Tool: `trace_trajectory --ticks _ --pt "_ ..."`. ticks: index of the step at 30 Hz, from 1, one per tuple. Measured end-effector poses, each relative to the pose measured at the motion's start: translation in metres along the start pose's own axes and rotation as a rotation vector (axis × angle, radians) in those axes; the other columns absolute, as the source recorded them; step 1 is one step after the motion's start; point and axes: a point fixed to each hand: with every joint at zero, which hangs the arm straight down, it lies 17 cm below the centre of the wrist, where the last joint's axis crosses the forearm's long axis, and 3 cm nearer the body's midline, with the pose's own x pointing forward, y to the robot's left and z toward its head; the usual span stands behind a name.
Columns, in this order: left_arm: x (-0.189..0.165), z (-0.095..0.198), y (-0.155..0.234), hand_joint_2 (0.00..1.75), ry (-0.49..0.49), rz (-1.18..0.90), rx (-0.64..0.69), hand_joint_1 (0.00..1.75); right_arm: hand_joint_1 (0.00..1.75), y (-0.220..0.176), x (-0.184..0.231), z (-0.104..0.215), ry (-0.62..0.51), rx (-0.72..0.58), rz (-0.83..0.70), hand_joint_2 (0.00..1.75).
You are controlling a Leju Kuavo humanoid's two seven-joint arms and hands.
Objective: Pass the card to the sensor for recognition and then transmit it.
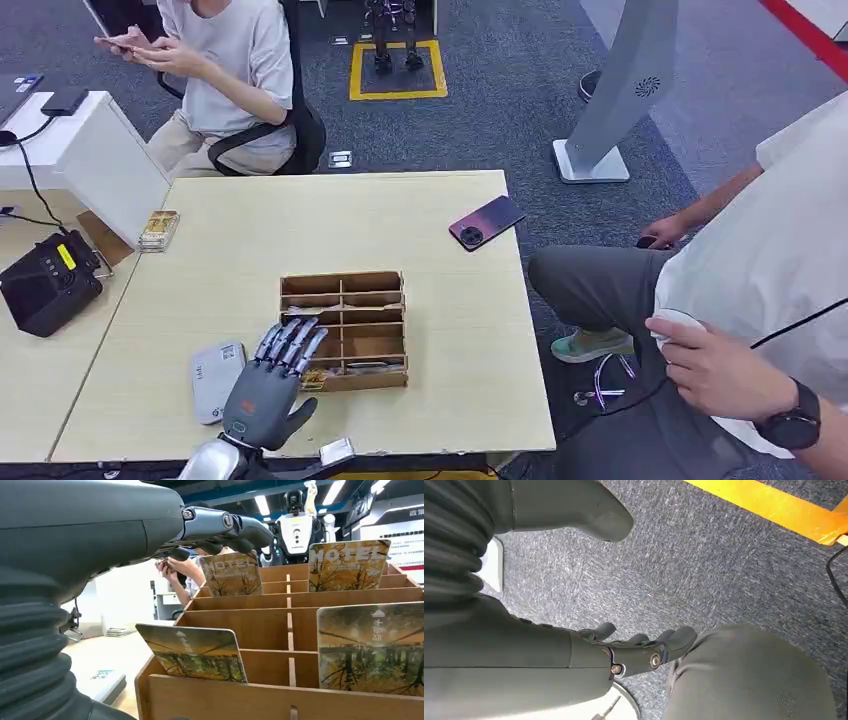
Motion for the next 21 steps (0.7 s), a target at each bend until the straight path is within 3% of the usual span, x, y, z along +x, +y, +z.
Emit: trace_trajectory --ticks 21 --pt "-0.0043 0.0003 0.0006 1.75 0.009 -0.006 0.001 0.0 0.0 0.0 0.0001 0.0 -0.001 0.0 0.0 1.75"
